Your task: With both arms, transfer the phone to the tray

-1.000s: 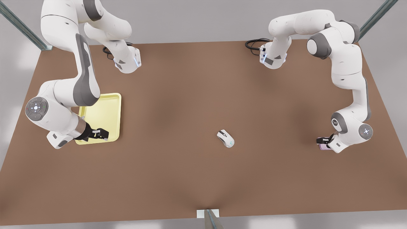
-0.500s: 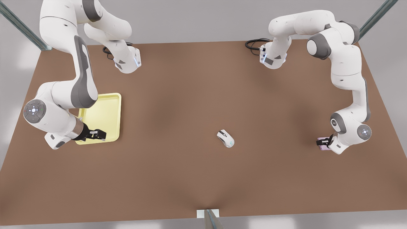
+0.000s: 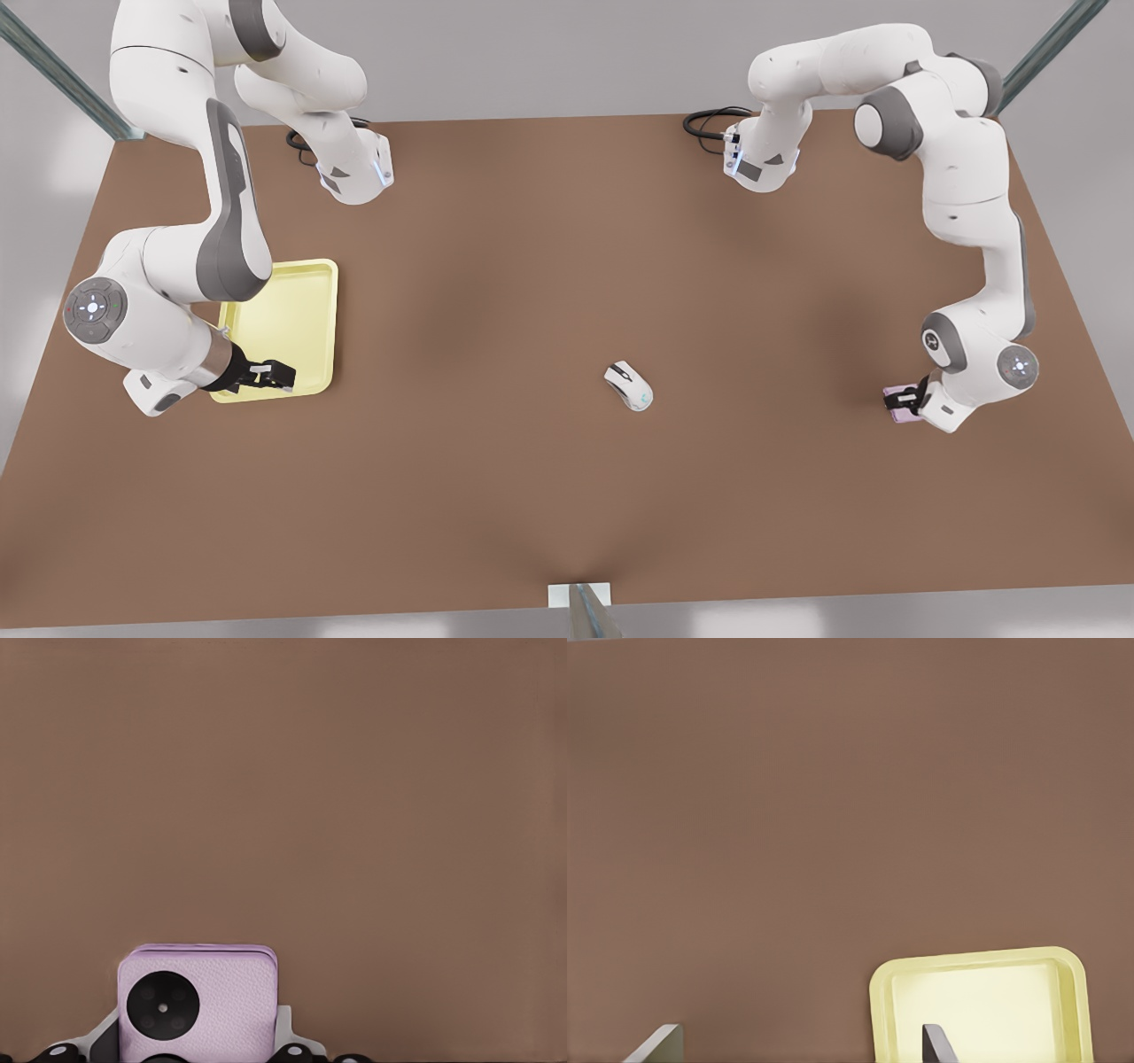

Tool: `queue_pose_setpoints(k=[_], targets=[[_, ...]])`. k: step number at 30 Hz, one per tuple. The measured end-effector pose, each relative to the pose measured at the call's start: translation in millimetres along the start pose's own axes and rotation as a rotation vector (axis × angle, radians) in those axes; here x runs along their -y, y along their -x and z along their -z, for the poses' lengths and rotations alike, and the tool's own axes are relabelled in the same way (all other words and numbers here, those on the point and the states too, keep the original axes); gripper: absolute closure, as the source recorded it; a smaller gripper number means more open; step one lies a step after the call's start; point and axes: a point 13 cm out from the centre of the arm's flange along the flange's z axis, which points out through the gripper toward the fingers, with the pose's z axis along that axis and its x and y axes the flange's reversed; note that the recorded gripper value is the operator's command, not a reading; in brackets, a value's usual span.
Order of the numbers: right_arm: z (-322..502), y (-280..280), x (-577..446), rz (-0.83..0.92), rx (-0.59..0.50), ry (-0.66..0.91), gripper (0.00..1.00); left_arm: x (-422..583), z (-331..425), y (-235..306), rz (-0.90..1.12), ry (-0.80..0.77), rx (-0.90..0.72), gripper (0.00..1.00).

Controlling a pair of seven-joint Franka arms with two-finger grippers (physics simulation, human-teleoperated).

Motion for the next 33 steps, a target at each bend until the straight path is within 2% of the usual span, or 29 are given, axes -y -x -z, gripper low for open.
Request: queue_pose_setpoints(k=[9, 11, 13, 17, 20, 24, 25, 30, 31, 33], targets=[[-3, 1, 0, 0.000, -0.003, 0.001, 0.00, 363, 66, 8, -0.316, 0.000, 0.075, 0.26], [-3, 1, 0, 0.000, -0.004, 0.001, 0.00, 462, 80, -25, -0.382, -0.001, 0.074, 0.25], [-3, 1, 0, 0.000, -0.003, 0.001, 0.00, 559, 93, -80, -0.441, 0.000, 0.067, 0.25], [-3, 1, 0, -0.001, -0.003, 0.002, 0.00, 674, 108, -182, -0.449, 0.012, 0.037, 0.25], [-3, 1, 1, -0.001, -0.003, 0.002, 0.00, 726, 94, -212, -0.381, 0.012, 0.030, 0.25], [-4, 2, 1, -0.001, -0.003, 0.001, 0.00, 766, 66, -204, -0.244, -0.019, 0.048, 0.23], [-4, 2, 1, -0.001, -0.002, 0.001, 0.00, 772, 60, -208, -0.215, -0.027, 0.044, 0.00], [-7, 3, -1, 0.002, -0.004, 0.002, 0.00, 781, 65, -206, -0.068, -0.064, 0.048, 0.00], [-7, 3, -3, 0.004, -0.003, 0.003, 0.00, 765, 96, -178, -0.006, -0.092, 0.060, 0.00], [-7, 3, -5, 0.007, -0.002, 0.002, 0.00, 645, 227, -64, 0.208, -0.160, 0.097, 0.00]])
